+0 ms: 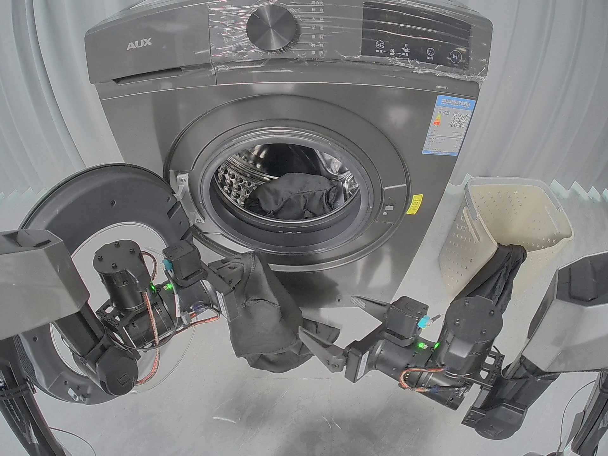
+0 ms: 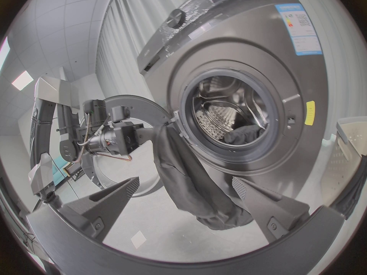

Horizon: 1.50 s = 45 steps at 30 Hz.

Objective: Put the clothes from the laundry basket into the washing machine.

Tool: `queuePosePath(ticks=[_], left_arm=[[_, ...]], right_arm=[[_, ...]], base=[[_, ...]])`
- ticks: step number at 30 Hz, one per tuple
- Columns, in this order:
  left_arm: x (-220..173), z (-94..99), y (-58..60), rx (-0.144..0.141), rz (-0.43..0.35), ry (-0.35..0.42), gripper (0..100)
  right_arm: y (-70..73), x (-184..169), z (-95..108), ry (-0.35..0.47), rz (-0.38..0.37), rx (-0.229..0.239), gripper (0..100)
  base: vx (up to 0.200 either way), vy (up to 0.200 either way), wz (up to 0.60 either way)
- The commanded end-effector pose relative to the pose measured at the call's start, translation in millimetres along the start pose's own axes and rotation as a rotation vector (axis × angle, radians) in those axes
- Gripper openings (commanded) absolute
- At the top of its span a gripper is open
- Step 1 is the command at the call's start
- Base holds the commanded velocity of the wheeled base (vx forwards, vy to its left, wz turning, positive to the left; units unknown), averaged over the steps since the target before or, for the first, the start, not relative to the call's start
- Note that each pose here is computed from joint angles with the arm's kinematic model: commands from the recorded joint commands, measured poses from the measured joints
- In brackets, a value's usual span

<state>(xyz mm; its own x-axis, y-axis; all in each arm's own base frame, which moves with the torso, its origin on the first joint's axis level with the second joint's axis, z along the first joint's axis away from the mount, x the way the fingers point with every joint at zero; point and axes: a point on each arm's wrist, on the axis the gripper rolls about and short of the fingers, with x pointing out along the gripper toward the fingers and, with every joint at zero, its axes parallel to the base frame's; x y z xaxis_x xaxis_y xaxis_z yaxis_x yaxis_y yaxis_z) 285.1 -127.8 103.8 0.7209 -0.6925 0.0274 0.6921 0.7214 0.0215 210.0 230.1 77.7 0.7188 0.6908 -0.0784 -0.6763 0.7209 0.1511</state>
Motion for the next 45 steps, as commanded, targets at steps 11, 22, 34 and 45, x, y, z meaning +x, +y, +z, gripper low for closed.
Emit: queuePosePath(ticks=[11, 22, 34, 45], left_arm=[[3.3, -1.3, 0.1, -0.001, 0.0, -0.001, 0], [8.2, -2.4, -0.1, -0.001, 0.015, -0.006, 0], [16.2, 1.0, 3.9, -0.004, 0.057, -0.033, 0], [17.0, 1.3, 2.6, -0.006, 0.053, -0.035, 0]], right_arm=[[25.3, 38.3, -0.4, -0.052, 0.098, -0.036, 100], [36.1, 70.1, -18.9, -0.028, 0.119, -0.054, 100], [33.6, 104.5, -21.2, -0.052, 0.033, -0.056, 100], [17.1, 121.3, -16.1, -0.07, -0.071, -0.046, 100]], base=[[0.0, 0.0, 0.0], [0.0, 0.0, 0.0], [0.0, 0.0, 0.0], [0.0, 0.0, 0.0]])
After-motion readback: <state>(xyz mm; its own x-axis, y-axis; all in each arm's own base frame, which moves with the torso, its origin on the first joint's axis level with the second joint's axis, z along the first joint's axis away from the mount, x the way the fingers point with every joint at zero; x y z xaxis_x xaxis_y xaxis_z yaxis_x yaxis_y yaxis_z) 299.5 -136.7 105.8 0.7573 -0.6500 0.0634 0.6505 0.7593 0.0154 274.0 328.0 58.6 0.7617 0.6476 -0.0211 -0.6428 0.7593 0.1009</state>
